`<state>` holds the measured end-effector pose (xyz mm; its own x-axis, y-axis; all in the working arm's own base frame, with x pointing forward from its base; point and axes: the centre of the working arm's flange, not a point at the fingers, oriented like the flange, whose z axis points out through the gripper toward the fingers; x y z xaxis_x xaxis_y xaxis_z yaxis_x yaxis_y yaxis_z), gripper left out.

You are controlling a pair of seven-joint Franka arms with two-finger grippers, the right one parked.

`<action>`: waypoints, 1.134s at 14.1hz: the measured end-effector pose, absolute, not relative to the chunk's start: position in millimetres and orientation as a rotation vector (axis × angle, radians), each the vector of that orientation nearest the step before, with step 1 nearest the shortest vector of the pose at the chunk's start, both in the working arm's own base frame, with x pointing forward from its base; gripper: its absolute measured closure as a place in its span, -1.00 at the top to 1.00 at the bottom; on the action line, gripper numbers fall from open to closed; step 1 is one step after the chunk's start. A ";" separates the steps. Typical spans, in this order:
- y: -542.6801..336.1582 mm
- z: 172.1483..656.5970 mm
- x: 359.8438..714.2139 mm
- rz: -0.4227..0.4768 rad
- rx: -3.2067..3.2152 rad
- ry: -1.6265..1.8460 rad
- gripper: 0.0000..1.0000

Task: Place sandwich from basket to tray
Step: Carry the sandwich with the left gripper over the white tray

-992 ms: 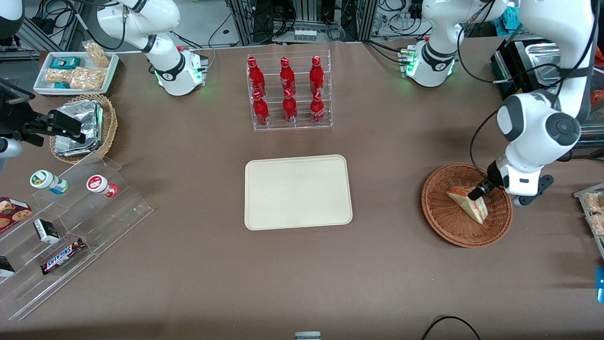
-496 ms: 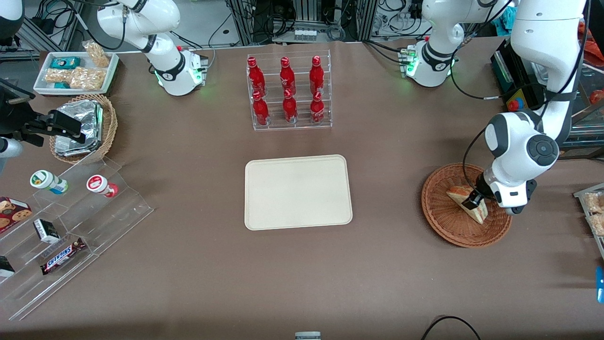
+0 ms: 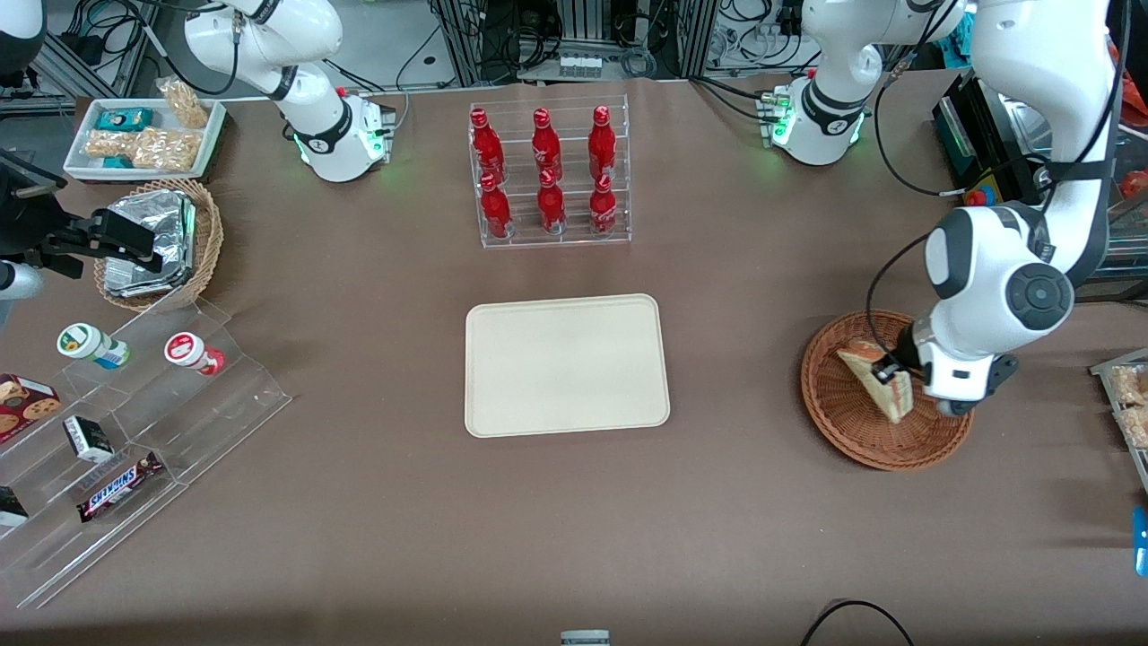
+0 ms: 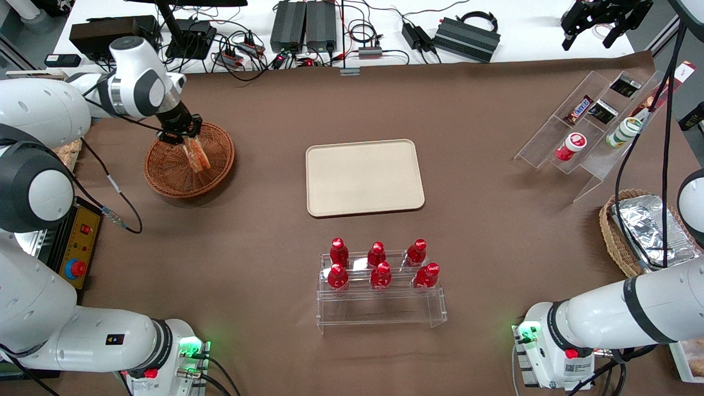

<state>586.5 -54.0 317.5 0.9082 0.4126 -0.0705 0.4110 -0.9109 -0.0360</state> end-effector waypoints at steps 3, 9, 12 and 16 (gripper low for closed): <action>-129.9 329.1 586.7 0.175 -3.165 -0.355 -0.71; -328.9 312.0 574.0 0.250 -3.180 -0.254 -0.71; -411.0 301.7 555.4 0.236 -3.178 -0.312 -0.71; -481.7 280.4 534.4 0.190 -3.154 -0.349 -0.71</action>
<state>534.4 -481.7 280.4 0.9688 0.2155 -0.1224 0.2199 -0.9752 0.0236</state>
